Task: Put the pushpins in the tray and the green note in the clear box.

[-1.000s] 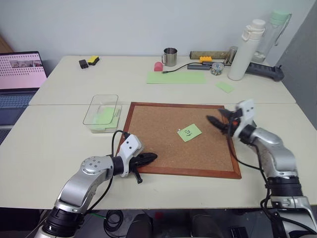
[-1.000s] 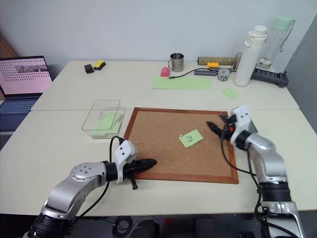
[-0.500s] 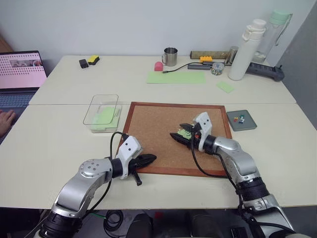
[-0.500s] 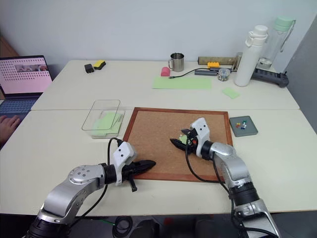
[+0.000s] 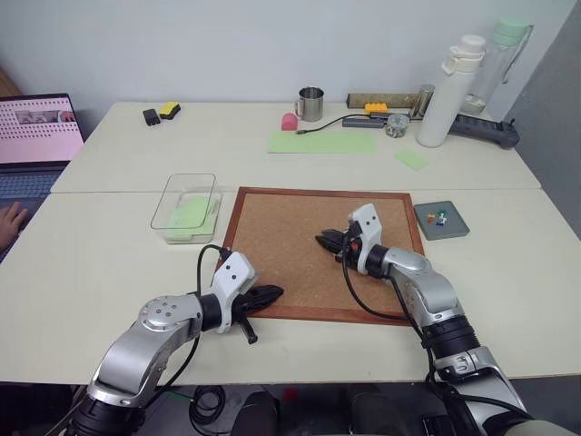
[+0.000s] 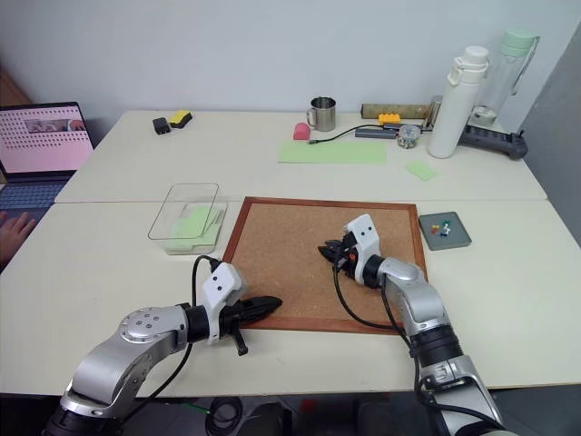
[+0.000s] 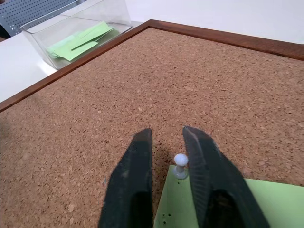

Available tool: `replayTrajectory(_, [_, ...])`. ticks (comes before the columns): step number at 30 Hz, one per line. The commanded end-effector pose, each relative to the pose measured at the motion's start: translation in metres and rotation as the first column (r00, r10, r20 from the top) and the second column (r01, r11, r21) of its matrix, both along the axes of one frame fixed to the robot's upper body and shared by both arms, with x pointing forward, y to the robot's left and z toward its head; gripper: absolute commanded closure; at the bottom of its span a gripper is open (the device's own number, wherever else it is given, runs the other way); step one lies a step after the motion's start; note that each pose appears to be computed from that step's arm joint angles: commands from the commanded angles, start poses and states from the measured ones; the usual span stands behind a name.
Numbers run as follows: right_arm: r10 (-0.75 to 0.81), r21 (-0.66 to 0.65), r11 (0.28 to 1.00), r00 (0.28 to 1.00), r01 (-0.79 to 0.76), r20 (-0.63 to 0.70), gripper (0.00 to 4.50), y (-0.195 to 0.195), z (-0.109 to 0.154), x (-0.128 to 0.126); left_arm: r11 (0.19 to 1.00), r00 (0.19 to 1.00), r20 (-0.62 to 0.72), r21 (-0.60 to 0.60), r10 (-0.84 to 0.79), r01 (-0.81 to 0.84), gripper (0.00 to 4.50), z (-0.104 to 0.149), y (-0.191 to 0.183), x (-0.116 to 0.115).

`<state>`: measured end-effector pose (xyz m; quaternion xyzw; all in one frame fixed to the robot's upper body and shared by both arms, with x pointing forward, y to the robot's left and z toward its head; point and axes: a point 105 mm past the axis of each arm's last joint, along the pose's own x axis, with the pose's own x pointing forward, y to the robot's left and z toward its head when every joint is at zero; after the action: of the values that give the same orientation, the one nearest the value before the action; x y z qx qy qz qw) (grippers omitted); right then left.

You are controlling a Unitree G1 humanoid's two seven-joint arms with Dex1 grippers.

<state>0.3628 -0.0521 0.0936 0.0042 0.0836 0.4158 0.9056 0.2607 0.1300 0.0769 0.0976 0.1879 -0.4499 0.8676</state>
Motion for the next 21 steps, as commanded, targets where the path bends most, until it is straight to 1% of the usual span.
replayTrajectory(1, [-0.004, -0.015, 1.0, 0.998, 0.005, 0.058, 4.41, -0.001, 0.01, 0.004, 1.0, 1.0, -0.016, 0.018, 0.003, -0.003, 4.5, -0.002, 0.003, -0.003])
replayTrajectory(3, [-0.01, -0.01, 1.0, 0.997, 0.011, 0.079, 4.41, -0.002, 0.014, 0.004, 1.0, 1.0, -0.016, 0.019, 0.001, 0.0, 4.5, -0.003, 0.003, -0.003])
replayTrajectory(5, [-0.022, 0.046, 0.999, 0.994, 0.017, 0.11, 4.41, -0.001, 0.026, 0.005, 1.0, 1.0, -0.018, 0.019, -0.003, 0.003, 4.5, -0.003, 0.003, -0.002])
replayTrajectory(6, [-0.028, 0.123, 0.992, 0.988, 0.009, 0.149, 4.41, 0.0, 0.043, 0.004, 1.0, 1.0, -0.02, 0.016, -0.007, 0.007, 4.5, -0.003, 0.002, -0.002])
replayTrajectory(7, [-0.032, 0.175, 0.984, 0.984, 0.001, 0.175, 4.41, 0.001, 0.054, 0.002, 1.0, 1.0, -0.021, 0.014, -0.01, 0.01, 4.5, -0.003, 0.002, -0.003])
replayTrajectory(9, [-0.033, 0.231, 0.973, 0.976, -0.018, 0.215, 4.41, 0.001, 0.074, -0.002, 1.0, 0.999, -0.03, 0.012, -0.021, 0.021, 4.5, -0.003, 0.001, -0.003])
replayTrajectory(12, [-0.024, 0.23, 0.973, 0.973, -0.03, 0.229, 4.41, 0.002, 0.079, -0.006, 0.999, 0.999, -0.022, 0.003, -0.032, 0.032, 4.5, -0.001, 0.002, -0.001])
replayTrajectory(14, [-0.018, 0.213, 0.976, 0.971, -0.035, 0.239, 4.41, 0.002, 0.08, -0.007, 0.999, 1.0, 0.003, -0.031, -0.026, 0.026, 4.5, 0.008, 0.002, 0.006])
replayTrajectory(15, [-0.017, 0.204, 0.978, 0.969, -0.034, 0.245, 4.41, 0.003, 0.08, -0.008, 0.997, 1.0, 0.014, -0.077, -0.02, 0.021, 4.5, 0.018, 0.002, 0.011])
replayTrajectory(17, [-0.018, 0.191, 0.981, 0.965, -0.034, 0.262, 4.5, 0.003, 0.082, -0.008, 0.983, 0.999, 0.027, -0.182, -0.025, 0.03, 4.12, 0.04, -0.001, 0.019])
replayTrajectory(18, [-0.017, 0.186, 0.982, 0.962, -0.035, 0.271, 4.5, 0.004, 0.083, -0.008, 0.971, 0.999, 0.029, -0.237, -0.034, 0.04, 4.06, 0.052, -0.003, 0.022])
replayTrajectory(19, [-0.013, 0.181, 0.983, 0.96, -0.04, 0.281, 4.5, 0.006, 0.085, -0.008, 0.958, 0.999, 0.025, -0.284, -0.045, 0.05, 3.74, 0.061, -0.004, 0.023])
replayTrajectory(20, [-0.007, 0.175, 0.984, 0.957, -0.046, 0.291, 4.5, 0.007, 0.086, -0.009, 0.943, 0.998, 0.021, -0.327, -0.054, 0.058, 3.58, 0.07, -0.006, 0.025])
replayTrajectory(21, [-0.001, 0.171, 0.984, 0.953, -0.053, 0.303, 4.5, 0.009, 0.088, -0.011, 0.921, 0.998, 0.017, -0.383, -0.066, 0.067, 3.33, 0.08, -0.009, 0.026])
